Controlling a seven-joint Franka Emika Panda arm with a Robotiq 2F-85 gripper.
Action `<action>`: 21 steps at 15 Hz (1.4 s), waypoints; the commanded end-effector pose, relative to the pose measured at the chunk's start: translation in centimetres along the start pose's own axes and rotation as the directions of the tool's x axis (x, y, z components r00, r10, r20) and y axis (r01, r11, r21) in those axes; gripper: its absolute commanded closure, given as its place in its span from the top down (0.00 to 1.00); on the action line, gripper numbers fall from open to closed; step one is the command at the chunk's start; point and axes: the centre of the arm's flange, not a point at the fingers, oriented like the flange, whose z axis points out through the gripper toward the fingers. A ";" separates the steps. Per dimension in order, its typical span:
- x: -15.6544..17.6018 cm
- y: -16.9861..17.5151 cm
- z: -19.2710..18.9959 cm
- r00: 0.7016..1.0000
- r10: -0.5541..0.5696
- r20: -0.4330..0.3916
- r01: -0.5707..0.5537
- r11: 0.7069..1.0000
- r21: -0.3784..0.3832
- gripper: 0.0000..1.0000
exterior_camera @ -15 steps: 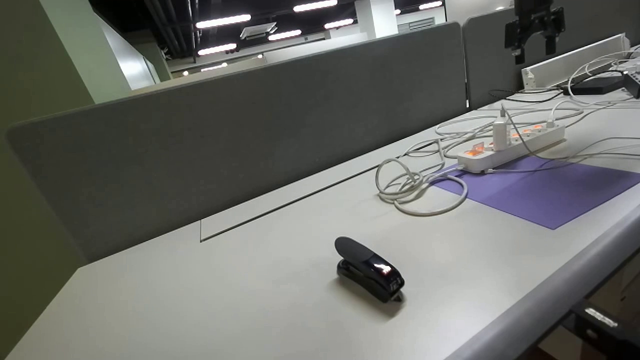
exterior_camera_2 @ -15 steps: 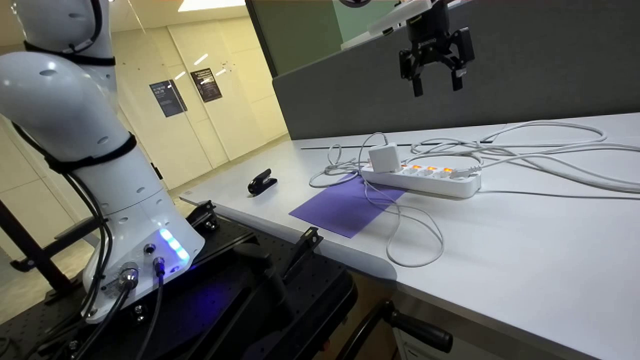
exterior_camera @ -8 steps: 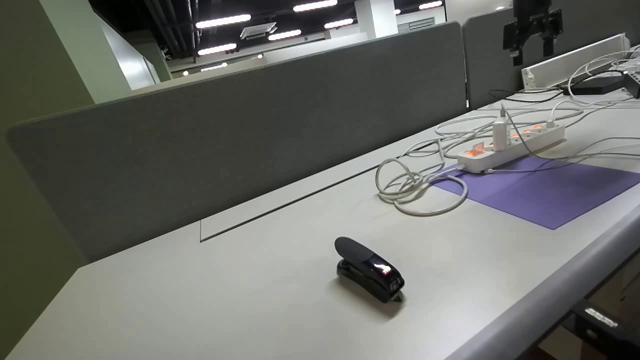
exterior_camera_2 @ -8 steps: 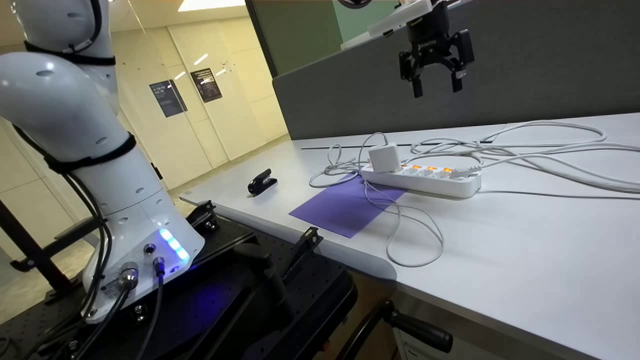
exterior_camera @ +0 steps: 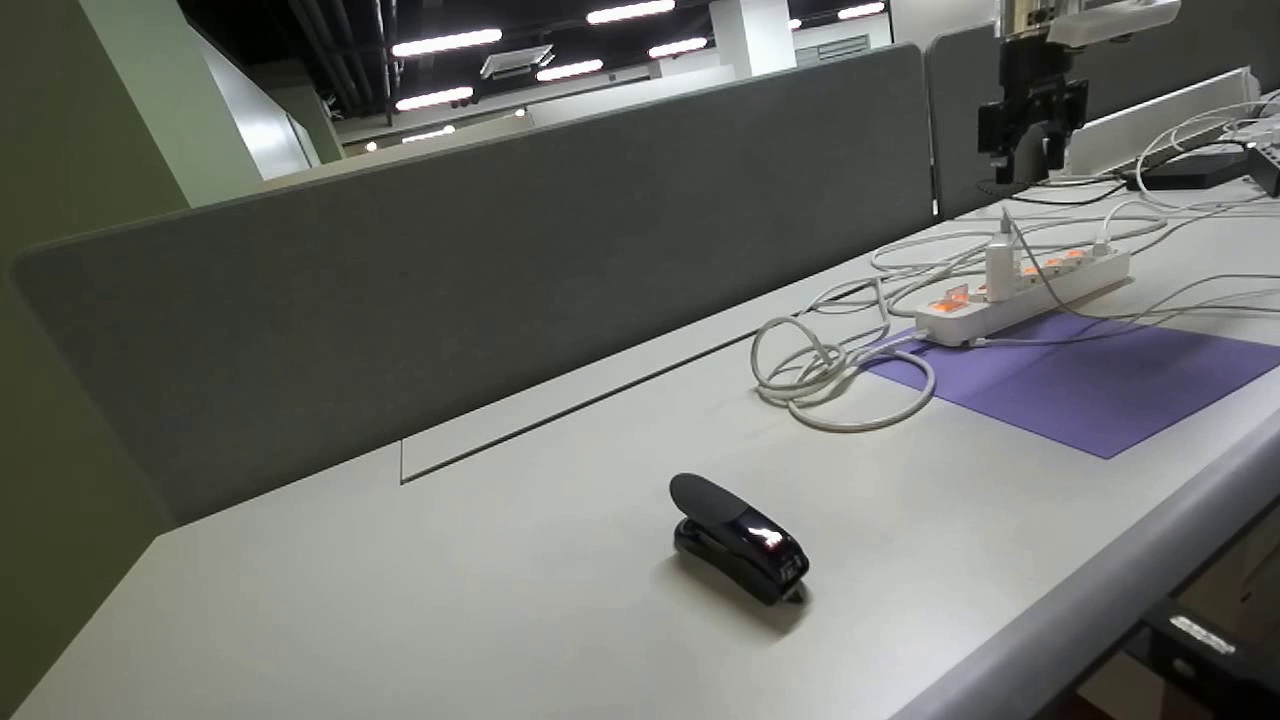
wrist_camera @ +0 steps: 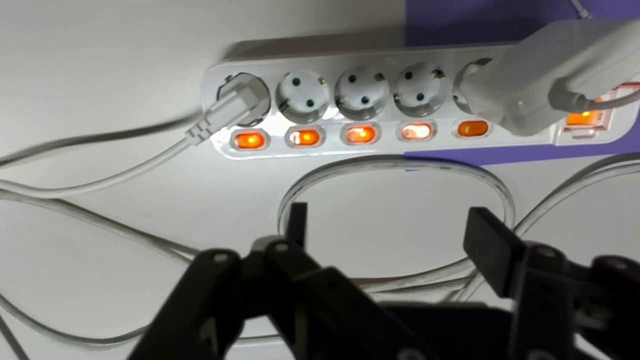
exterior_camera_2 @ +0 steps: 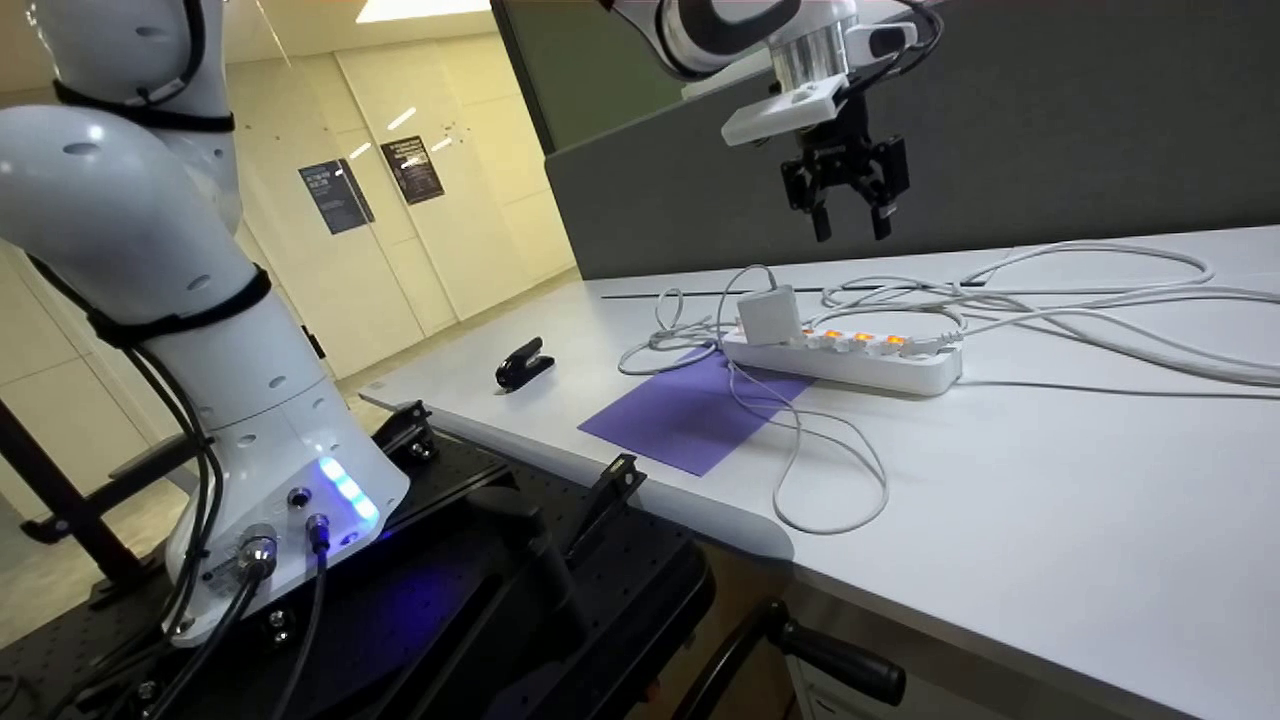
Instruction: Turn off the second switch from the right
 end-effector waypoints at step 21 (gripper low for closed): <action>-1.8 0.7 4.3 1.000 -0.027 0.011 0.026 0.996 0.091 0.00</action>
